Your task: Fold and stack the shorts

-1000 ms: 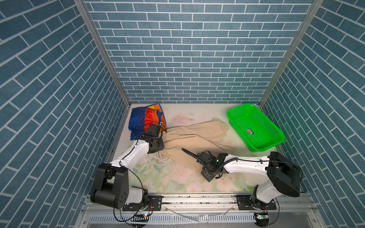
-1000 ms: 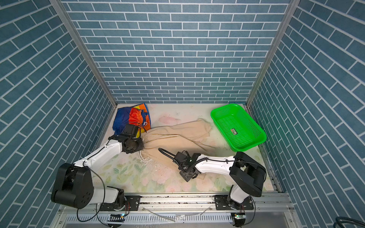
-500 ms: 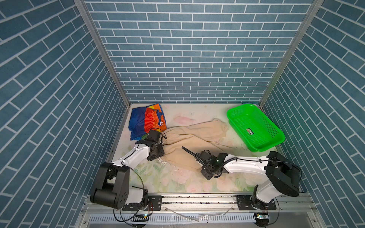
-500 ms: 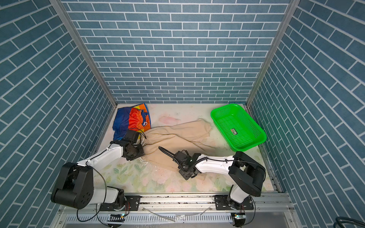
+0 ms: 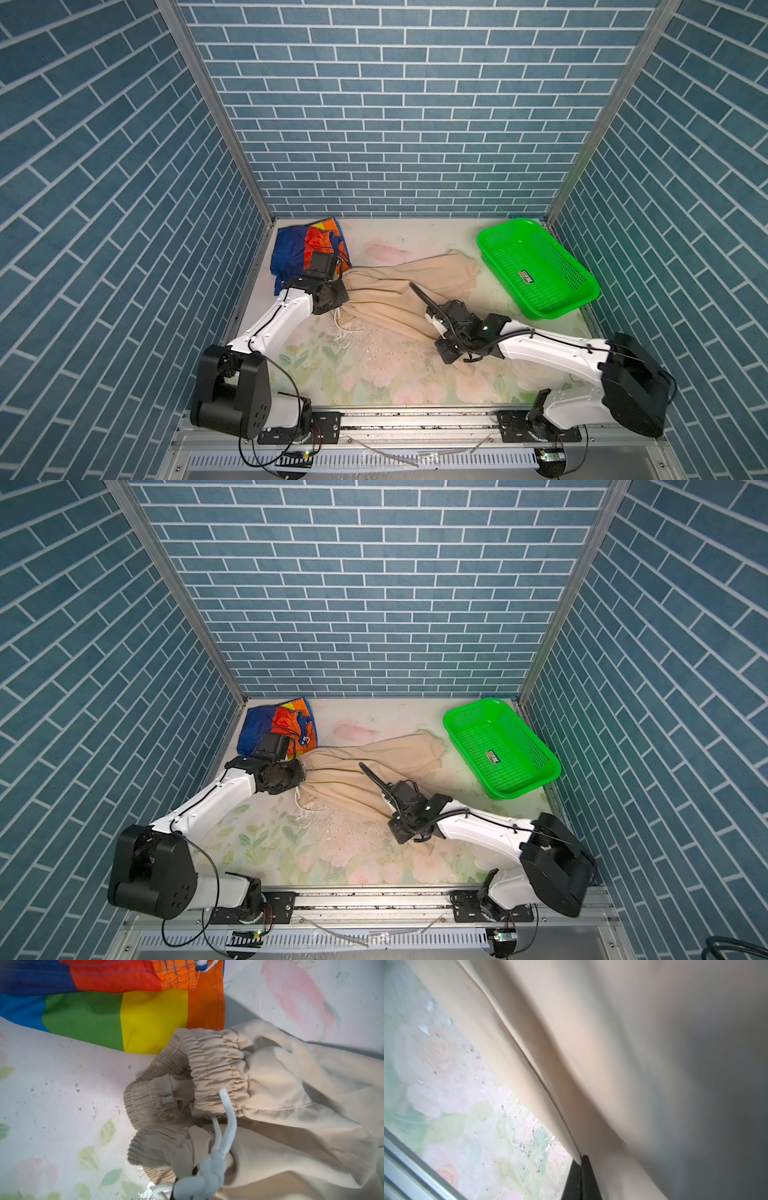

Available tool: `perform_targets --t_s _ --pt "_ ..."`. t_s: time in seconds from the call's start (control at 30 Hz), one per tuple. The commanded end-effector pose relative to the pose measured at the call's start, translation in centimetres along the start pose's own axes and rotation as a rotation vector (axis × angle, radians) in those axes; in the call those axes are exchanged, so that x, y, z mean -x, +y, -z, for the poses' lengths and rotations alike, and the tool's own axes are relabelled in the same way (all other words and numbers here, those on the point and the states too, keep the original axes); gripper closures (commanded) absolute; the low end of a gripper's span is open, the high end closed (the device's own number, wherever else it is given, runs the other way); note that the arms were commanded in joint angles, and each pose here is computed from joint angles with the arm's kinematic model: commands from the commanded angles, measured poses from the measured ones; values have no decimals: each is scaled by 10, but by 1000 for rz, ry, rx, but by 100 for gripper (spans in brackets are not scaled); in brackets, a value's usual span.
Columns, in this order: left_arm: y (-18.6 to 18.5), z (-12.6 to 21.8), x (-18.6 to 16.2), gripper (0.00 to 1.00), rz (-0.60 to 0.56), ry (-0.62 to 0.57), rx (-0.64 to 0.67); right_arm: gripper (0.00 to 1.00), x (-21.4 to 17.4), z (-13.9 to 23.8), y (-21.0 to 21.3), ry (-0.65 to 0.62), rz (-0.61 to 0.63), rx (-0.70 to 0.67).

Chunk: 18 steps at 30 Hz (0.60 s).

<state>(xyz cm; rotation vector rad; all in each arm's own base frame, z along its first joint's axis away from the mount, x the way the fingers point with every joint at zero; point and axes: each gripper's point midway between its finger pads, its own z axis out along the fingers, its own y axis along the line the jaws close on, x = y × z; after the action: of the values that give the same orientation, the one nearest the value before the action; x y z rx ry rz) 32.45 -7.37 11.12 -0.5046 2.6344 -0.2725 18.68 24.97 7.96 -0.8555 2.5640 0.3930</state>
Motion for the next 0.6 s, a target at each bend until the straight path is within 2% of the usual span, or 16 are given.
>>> perform_targets --t_s 0.0,0.07,0.17,0.2,0.27,0.3,0.4,0.57 --pt "-2 19 20 100 -25 -52 18 100 12 35 -27 -72 -101 -56" --pt "-11 25 27 97 -25 -64 -16 100 33 63 -43 -165 -142 -99" --pt "-25 27 28 70 -8 -58 -90 100 59 107 -66 -303 -199 -175" --pt "-29 26 25 58 1 -49 -118 100 65 119 -73 -337 -216 -199" --pt "-34 24 18 38 21 -28 -162 100 69 130 -83 -361 -237 -225" --pt "-35 22 12 32 33 -17 -179 100 69 132 -86 -360 -245 -232" --pt "-33 20 -4 22 73 6 -213 100 64 127 -90 -335 -266 -237" --pt "-33 21 -35 17 115 54 -267 100 58 118 -90 -304 -295 -220"
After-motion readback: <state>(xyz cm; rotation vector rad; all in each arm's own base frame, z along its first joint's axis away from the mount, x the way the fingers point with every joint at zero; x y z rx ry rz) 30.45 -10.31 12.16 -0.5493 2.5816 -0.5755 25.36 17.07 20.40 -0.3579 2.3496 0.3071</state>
